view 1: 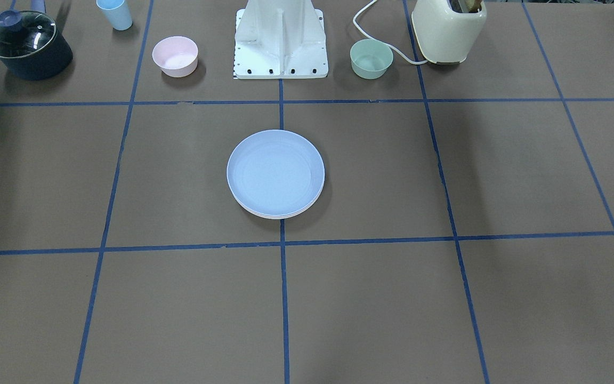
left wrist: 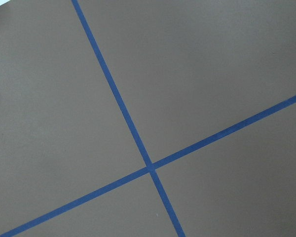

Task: Stack three plates with pink and blue

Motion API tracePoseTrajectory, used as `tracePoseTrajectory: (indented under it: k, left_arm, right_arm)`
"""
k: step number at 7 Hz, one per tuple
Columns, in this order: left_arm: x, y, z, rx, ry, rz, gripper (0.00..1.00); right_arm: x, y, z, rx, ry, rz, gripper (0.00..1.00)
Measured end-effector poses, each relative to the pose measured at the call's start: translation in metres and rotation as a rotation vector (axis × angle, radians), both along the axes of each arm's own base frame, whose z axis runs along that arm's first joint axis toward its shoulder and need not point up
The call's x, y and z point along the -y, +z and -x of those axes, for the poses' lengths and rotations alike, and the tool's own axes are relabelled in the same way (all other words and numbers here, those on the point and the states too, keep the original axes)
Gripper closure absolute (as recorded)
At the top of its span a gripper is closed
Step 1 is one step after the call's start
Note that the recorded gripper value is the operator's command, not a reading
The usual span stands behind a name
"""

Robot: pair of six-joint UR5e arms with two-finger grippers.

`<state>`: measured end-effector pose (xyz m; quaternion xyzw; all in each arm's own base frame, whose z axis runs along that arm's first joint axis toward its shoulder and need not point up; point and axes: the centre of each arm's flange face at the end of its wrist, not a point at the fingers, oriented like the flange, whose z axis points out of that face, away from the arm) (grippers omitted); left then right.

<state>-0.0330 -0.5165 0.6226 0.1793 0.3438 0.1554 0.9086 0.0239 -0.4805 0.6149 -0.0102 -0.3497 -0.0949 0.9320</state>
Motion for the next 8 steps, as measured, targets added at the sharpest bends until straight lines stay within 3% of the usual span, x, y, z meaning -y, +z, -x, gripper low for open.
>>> tracePoseTrajectory:
  k: [4,8]
  left_arm:
    - [-0.005,0.033,0.004,0.044,-0.016,0.101,0.00]
    - [-0.013,0.039,0.006,0.042,-0.011,0.219,0.00]
  right_arm:
    - [-0.004,0.014,-0.012,-0.011,0.085,0.081,0.00]
    - [-0.017,0.013,-0.016,0.062,0.204,0.193,0.00]
